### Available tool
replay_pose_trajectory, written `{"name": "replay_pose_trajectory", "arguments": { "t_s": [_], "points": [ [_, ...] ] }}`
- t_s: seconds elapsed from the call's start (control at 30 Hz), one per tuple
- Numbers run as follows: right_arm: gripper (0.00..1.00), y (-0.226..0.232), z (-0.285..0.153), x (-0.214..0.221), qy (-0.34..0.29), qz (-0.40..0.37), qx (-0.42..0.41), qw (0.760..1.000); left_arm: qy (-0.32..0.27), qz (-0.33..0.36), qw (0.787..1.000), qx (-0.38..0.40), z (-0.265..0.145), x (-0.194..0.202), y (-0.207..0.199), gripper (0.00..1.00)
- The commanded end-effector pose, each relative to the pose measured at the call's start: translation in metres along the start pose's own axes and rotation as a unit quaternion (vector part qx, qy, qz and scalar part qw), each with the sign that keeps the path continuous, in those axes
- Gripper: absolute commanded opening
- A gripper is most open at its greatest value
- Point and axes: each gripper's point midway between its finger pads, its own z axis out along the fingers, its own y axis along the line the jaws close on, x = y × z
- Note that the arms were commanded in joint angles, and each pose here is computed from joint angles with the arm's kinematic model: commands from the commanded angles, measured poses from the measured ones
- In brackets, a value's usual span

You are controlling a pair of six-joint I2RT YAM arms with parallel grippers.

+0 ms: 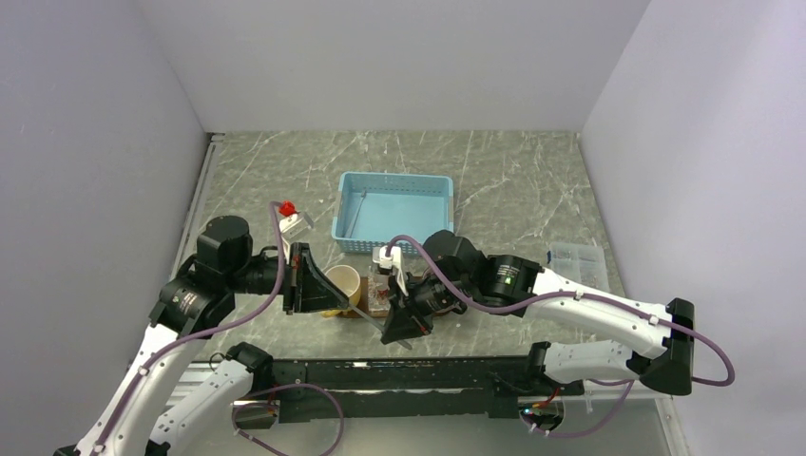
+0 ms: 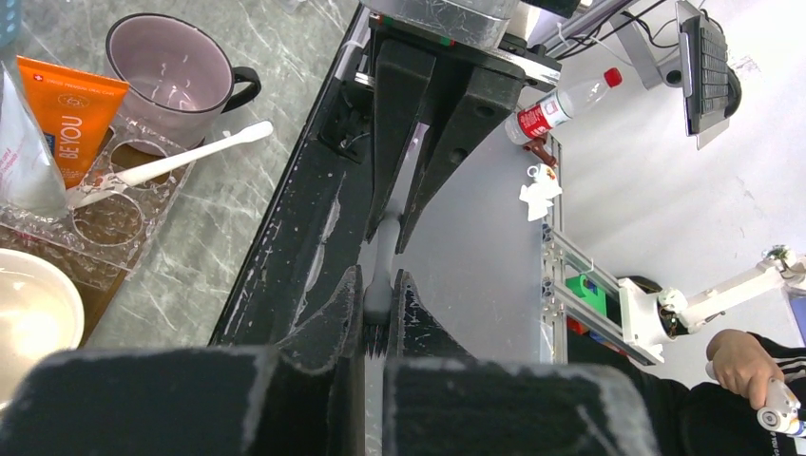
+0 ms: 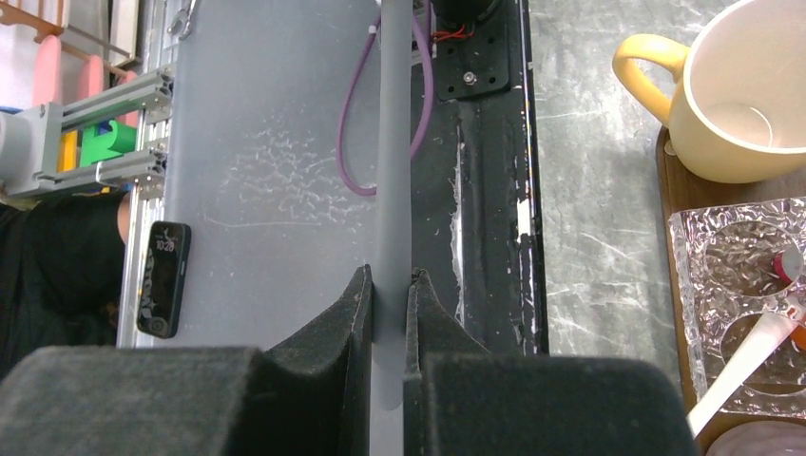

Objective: Prepare toiletry sets of a toothbrush and toothpaste on the tray

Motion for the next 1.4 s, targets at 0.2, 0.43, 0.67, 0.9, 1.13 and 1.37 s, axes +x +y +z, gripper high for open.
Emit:
{"name": "replay_pose_trajectory", "arguments": {
  "t_s": [0.2,0.43,0.67,0.9,1.13,1.37],
  "points": [
    [0.43,-0.006,-0.008,-0.012,-0.028,-0.015,0.033,0.999,0.0,0.017,1.0,-0.014,0.0,-0.005,0.005,0.0],
    [0.57,-0.023,-0.038,-0.025,-0.083,-0.025,0.127,0.988,-0.015,0.017,0.996,-0.086,-0.007,-0.01,0.019,0.0],
    [0.6,-0.037,-0.06,-0.029,-0.117,-0.016,0.192,0.974,-0.04,0.009,0.988,-0.15,-0.018,-0.017,0.027,0.0],
    [0.6,-0.048,-0.06,-0.025,-0.129,0.0,0.211,0.969,-0.049,0.009,0.976,-0.211,-0.023,-0.025,0.029,0.0],
    [0.6,-0.054,-0.063,-0.022,-0.135,0.011,0.229,0.964,-0.032,0.009,0.962,-0.271,-0.017,-0.026,0.034,0.0],
    [0.6,-0.062,-0.075,-0.019,-0.153,0.023,0.262,0.953,-0.009,0.015,0.944,-0.331,-0.003,-0.023,0.049,0.0]
  ]
}}
